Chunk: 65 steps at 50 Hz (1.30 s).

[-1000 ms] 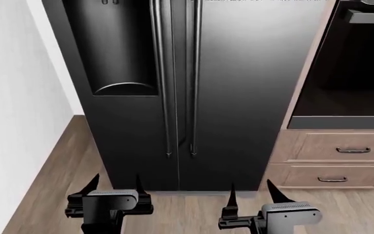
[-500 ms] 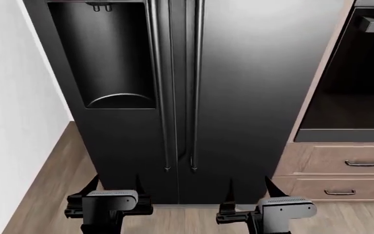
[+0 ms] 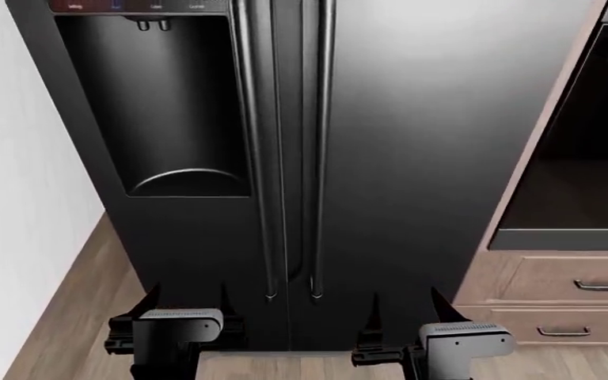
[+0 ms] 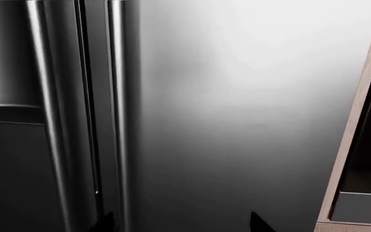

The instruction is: Open the fridge door

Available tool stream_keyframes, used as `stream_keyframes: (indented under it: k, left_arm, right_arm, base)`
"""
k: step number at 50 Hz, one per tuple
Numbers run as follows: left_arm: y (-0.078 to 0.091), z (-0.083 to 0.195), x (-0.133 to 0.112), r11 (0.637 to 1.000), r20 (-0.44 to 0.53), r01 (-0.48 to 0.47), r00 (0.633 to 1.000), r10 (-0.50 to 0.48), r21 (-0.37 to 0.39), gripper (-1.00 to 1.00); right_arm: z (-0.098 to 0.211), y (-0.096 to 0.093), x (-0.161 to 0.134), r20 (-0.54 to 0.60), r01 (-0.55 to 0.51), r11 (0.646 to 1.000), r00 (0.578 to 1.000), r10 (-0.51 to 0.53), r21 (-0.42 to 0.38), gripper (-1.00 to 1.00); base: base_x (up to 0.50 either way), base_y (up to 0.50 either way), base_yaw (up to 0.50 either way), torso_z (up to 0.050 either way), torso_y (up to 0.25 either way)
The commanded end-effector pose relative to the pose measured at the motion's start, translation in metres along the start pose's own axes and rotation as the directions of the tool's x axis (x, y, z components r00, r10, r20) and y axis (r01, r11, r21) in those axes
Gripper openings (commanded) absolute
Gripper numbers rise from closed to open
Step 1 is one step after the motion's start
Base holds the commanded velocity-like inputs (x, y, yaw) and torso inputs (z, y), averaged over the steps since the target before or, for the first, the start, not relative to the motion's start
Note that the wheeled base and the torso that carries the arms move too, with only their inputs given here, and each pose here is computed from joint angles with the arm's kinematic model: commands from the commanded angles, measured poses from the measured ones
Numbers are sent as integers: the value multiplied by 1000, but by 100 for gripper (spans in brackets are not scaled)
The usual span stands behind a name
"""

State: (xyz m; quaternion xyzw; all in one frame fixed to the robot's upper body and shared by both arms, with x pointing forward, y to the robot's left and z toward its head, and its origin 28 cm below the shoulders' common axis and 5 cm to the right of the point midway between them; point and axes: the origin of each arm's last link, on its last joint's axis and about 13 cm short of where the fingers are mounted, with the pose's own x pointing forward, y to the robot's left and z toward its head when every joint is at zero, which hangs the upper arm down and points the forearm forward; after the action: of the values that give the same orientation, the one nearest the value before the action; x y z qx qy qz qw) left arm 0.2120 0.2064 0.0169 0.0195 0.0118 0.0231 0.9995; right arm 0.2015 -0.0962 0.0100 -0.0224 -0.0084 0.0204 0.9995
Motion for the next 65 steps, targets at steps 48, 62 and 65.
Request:
stream_keyframes:
  k: [48, 62, 65]
  left_arm:
    - [0, -1, 2, 1000, -1, 3, 1000, -3, -19, 100]
    - [-1, -2, 1, 1000, 1, 4, 1000, -4, -15, 100]
    - [0, -1, 1, 1000, 2, 3, 1000, -3, -17, 100]
  right_arm:
    - [7, 4, 0, -1, -27, 999, 1000, 27, 25, 100]
    - [2, 2, 5, -3, 12, 1000, 1000, -12, -17, 100]
    - [2, 0, -1, 6, 16, 1000, 1000, -16, -14, 100]
  base:
    - [124, 0, 0, 0, 0]
    - [5, 28, 0, 0, 0]
    - [53, 219, 0, 0, 0]
